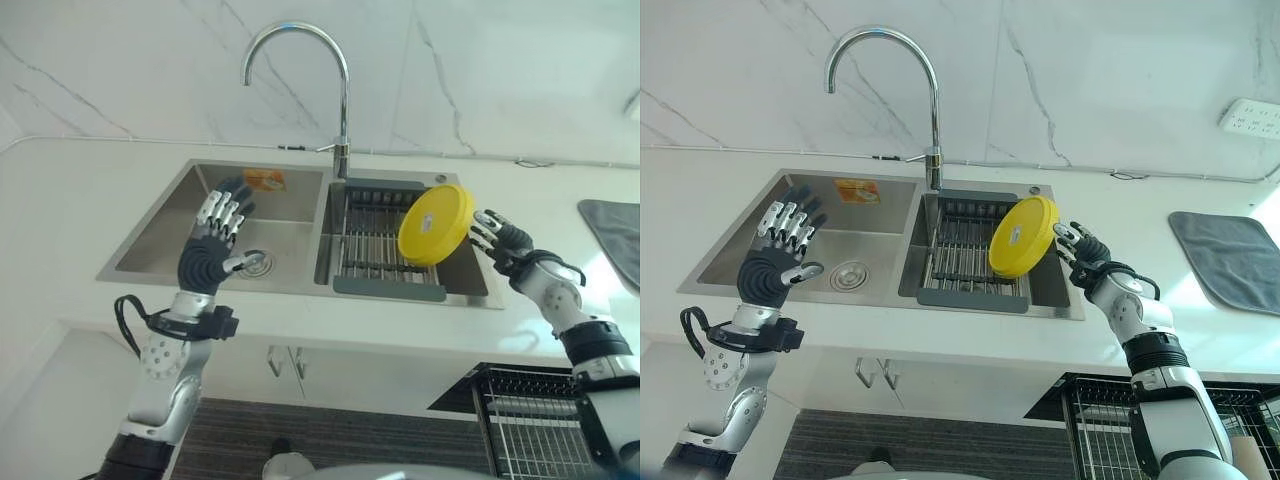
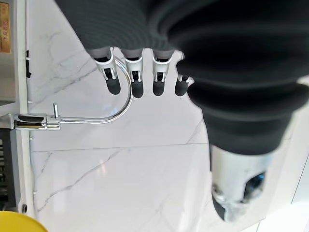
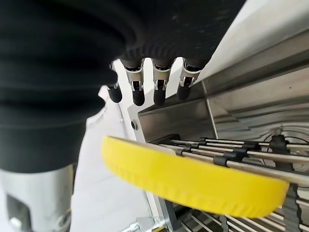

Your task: Place the dishes in the dishwasher.

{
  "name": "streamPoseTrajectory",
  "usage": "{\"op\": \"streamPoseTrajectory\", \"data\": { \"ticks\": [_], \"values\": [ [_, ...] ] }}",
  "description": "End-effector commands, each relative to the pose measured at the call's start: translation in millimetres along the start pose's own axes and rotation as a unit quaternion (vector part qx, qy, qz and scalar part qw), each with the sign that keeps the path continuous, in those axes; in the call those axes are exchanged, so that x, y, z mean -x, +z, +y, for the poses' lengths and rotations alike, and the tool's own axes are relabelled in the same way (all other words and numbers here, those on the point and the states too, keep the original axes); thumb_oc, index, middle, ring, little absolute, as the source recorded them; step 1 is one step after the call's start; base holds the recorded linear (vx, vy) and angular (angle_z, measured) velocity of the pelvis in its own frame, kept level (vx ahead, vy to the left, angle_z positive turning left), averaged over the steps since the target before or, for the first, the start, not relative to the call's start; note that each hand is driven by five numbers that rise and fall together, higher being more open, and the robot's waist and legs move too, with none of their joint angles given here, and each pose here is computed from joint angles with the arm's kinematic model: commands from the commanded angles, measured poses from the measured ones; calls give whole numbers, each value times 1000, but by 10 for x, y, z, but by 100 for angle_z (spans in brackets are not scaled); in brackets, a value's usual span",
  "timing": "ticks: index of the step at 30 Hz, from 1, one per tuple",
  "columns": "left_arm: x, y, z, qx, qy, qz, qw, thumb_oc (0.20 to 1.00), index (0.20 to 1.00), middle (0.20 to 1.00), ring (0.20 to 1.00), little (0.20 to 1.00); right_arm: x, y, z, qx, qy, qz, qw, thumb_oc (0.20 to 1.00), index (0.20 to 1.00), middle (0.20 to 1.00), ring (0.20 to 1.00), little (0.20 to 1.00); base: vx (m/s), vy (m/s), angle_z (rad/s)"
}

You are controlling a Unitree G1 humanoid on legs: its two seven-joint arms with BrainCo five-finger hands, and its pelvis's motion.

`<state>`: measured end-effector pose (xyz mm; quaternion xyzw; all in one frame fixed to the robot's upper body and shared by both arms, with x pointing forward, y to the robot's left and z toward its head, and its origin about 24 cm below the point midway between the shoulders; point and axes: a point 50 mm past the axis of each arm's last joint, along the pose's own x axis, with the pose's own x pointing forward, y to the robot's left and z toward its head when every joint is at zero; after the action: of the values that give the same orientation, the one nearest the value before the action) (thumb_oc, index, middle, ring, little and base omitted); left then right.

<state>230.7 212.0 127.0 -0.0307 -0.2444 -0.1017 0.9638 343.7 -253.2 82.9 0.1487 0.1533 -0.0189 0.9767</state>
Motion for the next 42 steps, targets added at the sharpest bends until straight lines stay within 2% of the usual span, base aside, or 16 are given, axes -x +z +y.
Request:
{"op": "streamPoseTrajectory", "data": {
  "ticks": [1,42],
  "values": [
    [-219,257,-123,-3,-47,-69,996,1000,1000,1000,1000,1000,-44,567,174,18,29,-72,997,1000,1000,1000,1000,1000,0,0,0],
    [-227,203,-133,-8,-47,-45,998,1000,1000,1000,1000,1000,-169,552,147,-12,19,-26,999,1000,1000,1000,1000,1000,1,1,1]
  ]
}}
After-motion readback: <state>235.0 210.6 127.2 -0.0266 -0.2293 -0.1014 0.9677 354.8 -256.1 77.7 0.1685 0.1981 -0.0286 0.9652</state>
